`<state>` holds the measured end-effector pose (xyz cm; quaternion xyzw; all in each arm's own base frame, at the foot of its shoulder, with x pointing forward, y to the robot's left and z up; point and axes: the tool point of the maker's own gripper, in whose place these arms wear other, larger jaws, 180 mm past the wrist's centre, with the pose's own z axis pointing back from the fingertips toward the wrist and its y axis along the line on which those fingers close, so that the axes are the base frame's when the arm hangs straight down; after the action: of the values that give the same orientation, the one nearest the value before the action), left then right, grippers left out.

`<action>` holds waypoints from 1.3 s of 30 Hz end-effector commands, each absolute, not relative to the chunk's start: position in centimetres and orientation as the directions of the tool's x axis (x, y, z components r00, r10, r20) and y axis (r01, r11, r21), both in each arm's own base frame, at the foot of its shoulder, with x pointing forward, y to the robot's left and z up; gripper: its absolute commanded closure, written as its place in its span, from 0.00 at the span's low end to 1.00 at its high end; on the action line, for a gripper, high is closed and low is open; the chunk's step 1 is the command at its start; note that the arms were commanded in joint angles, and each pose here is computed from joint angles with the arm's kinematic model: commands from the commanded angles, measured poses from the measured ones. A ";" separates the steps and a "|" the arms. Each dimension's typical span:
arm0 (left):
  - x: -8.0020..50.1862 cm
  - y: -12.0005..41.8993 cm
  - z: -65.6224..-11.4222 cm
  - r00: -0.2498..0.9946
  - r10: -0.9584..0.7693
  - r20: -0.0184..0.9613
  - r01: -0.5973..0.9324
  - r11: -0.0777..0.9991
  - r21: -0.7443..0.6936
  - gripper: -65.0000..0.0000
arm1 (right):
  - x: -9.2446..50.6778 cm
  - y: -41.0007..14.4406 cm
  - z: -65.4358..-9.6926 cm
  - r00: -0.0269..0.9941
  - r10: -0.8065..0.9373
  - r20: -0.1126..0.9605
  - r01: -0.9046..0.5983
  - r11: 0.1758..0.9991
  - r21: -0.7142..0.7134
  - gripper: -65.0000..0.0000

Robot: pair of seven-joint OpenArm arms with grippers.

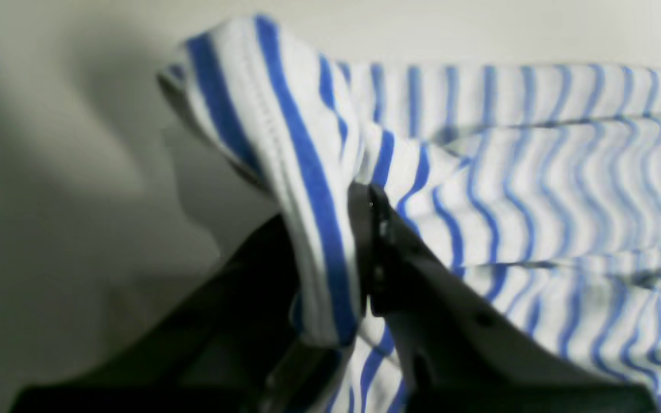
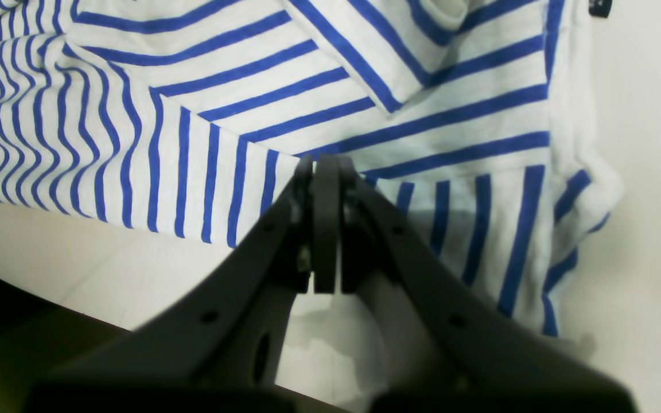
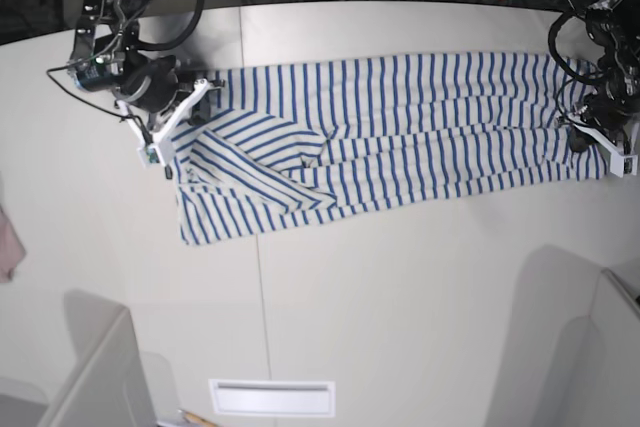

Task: Fold the T-shirt properly
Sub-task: 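Move the left gripper down and grasp the shirt's folded end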

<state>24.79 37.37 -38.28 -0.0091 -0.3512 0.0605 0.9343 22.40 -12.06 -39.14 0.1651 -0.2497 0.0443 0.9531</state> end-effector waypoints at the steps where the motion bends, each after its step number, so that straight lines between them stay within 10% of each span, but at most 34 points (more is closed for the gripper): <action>1: 25.4 37.4 -36.3 0.711 0.075 0.700 -0.077 0.997 -0.028 1.00 | 23.2 -12.1 -38.3 0.850 -0.001 0.526 -0.179 0.939 0.292 1.00; 39: 29.5 12.3 -34.5 0.740 0.105 0.664 0.152 0.936 -0.317 1.00 | 23.7 -11.6 -38.0 0.845 -0.011 0.535 -0.181 0.935 0.304 1.00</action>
<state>28.68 12.37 -35.57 -0.1760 -0.3398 -0.0122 0.9238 22.94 -11.49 -38.85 0.1730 -0.2563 0.0413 0.9501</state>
